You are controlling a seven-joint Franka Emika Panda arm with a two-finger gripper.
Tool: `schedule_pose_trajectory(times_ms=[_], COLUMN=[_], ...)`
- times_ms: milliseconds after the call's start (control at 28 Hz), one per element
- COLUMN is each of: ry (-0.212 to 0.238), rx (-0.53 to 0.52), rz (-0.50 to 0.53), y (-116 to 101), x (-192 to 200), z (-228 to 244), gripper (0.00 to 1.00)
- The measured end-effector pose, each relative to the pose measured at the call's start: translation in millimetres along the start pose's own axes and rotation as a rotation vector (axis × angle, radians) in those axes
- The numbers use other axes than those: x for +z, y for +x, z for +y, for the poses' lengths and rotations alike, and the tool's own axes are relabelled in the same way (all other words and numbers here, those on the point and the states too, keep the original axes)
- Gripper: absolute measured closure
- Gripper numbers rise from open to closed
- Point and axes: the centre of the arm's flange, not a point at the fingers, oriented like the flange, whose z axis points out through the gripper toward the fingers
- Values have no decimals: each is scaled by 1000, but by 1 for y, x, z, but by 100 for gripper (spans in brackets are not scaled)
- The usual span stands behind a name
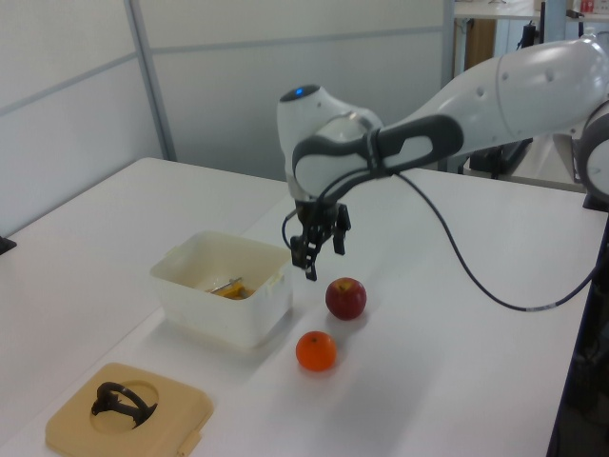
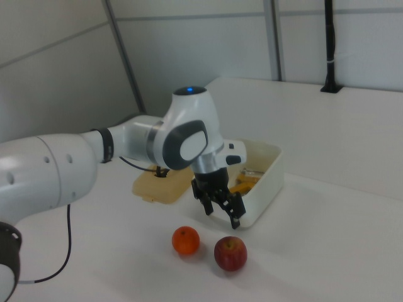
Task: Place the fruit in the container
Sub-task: 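Lower the gripper onto the red apple and close on it, then lift the apple and lower it into the white container, release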
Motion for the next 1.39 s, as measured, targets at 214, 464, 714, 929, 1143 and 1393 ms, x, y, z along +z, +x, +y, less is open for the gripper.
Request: schedule_pose_trajectory(times_ms=[214, 464, 714, 929, 1143, 1393], ry=[-41, -67, -93, -96, -126, -141], rx=[-35, -57, -73, -34, -17, -15], rz=[-23, -64, -85, -81, -160, -194], y=[6, 5, -1, -2, -15, -23], x=[46, 76, 88, 83, 74, 83], z=[-6, -8, -8, -6, -2, -7], gripper=[0, 0, 0, 0, 0, 9])
